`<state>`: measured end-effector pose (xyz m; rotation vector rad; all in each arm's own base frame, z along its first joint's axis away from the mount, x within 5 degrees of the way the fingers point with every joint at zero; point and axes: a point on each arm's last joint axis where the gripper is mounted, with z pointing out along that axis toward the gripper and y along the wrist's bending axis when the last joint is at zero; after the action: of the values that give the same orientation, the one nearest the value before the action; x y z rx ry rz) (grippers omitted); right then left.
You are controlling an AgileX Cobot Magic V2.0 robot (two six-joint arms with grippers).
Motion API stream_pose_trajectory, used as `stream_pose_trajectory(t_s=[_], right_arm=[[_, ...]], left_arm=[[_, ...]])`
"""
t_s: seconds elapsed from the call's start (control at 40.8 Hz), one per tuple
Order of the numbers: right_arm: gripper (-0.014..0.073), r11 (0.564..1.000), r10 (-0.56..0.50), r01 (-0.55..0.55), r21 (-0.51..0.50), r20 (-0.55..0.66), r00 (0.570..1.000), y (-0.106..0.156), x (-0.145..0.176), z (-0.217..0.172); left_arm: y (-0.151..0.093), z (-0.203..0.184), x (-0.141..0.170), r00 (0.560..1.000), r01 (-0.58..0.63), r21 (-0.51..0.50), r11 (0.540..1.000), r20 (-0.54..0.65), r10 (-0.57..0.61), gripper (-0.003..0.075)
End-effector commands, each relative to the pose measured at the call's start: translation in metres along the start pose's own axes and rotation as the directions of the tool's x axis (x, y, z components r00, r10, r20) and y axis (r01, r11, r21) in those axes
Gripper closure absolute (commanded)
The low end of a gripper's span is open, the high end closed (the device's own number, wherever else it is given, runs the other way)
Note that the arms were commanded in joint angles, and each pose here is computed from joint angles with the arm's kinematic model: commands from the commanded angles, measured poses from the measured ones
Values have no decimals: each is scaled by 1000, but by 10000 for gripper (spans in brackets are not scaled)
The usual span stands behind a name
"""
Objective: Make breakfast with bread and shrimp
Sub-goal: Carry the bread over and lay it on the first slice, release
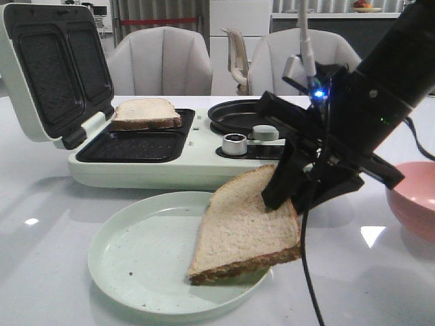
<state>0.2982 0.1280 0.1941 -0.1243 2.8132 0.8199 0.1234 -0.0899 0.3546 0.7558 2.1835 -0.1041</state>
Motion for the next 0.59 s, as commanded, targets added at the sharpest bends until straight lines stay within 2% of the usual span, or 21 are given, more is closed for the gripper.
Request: stream_pose_trajectory(t_s=[0.0, 0.172, 0.245, 0.441, 0.564], right_arm=[[560, 996, -59, 64, -57, 89, 994, 23, -2, -36], [560, 986, -82, 107, -126, 186, 979, 48, -1, -66], [560, 976, -119, 157, -150, 232, 965, 62, -7, -70], [560, 957, -160, 240, -162, 399, 903, 98, -43, -65], [560, 949, -172, 264, -171, 420, 891, 111, -71, -51]], left_arm=[[4, -9, -13, 993, -27, -25, 999, 110, 30, 241], [5, -9, -13, 993, -37, -39, 999, 114, 41, 241], [5, -9, -14, 992, -38, -40, 998, 120, 43, 241], [5, -9, -14, 991, -40, -40, 998, 128, 44, 241], [5, -9, -14, 991, -40, -40, 998, 128, 44, 241]])
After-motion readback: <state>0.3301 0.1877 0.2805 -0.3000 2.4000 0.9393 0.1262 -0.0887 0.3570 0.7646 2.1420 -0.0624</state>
